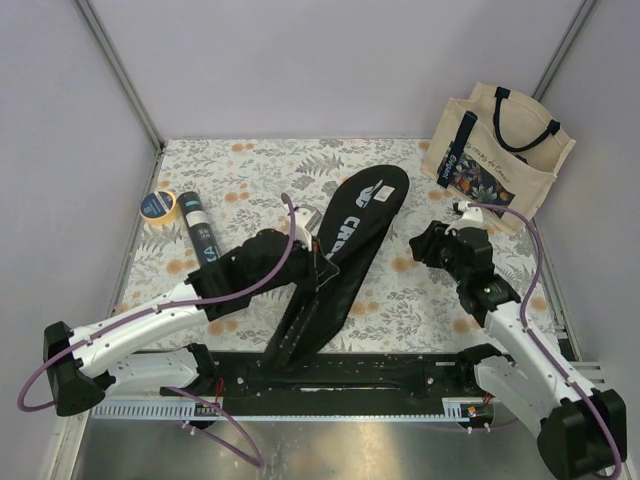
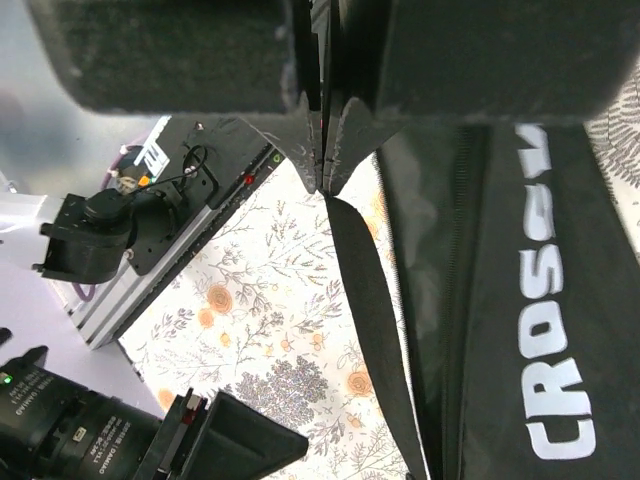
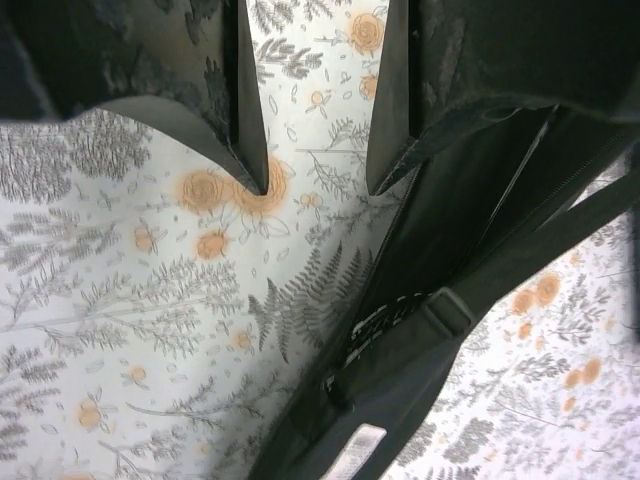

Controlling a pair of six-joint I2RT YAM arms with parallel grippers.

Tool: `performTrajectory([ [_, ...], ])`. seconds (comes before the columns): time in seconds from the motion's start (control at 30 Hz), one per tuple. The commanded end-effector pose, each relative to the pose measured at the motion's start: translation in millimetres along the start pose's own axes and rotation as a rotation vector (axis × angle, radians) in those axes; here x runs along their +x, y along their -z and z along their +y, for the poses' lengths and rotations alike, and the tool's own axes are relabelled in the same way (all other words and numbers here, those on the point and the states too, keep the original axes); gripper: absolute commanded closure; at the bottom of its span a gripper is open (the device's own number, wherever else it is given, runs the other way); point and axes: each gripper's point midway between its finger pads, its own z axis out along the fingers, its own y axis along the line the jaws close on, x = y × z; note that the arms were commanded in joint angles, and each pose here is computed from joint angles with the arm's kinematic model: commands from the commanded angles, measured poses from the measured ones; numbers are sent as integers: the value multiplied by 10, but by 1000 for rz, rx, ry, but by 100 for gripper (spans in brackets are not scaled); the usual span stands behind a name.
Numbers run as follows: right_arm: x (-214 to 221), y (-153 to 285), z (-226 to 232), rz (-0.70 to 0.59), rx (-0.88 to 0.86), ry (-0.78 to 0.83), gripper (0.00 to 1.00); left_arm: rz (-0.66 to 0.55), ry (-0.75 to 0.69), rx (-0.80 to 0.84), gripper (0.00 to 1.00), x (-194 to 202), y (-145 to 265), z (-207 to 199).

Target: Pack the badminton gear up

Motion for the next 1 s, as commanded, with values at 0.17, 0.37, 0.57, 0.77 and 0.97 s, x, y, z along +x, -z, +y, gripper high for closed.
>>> performTrajectory([
  [0.17,-420,-330,396,-74,-350,114,52,-133,127,190,100,-401,309,-228],
  [0.37,-396,-650,320,-170,-379,130,46,-149,154,204,100,-504,401,-253],
  [0.57,-411,-928,450,-168,-508,92,41,-166,180,207,100,-664,518,-305],
  [0.77,-580,-1073,669,-250,-661,-9,32,-172,205,255,100,-790,600,-436],
  [0.97,-666,-1160,801,-235,-749,-115,31,-185,214,249,100,-837,618,-425],
])
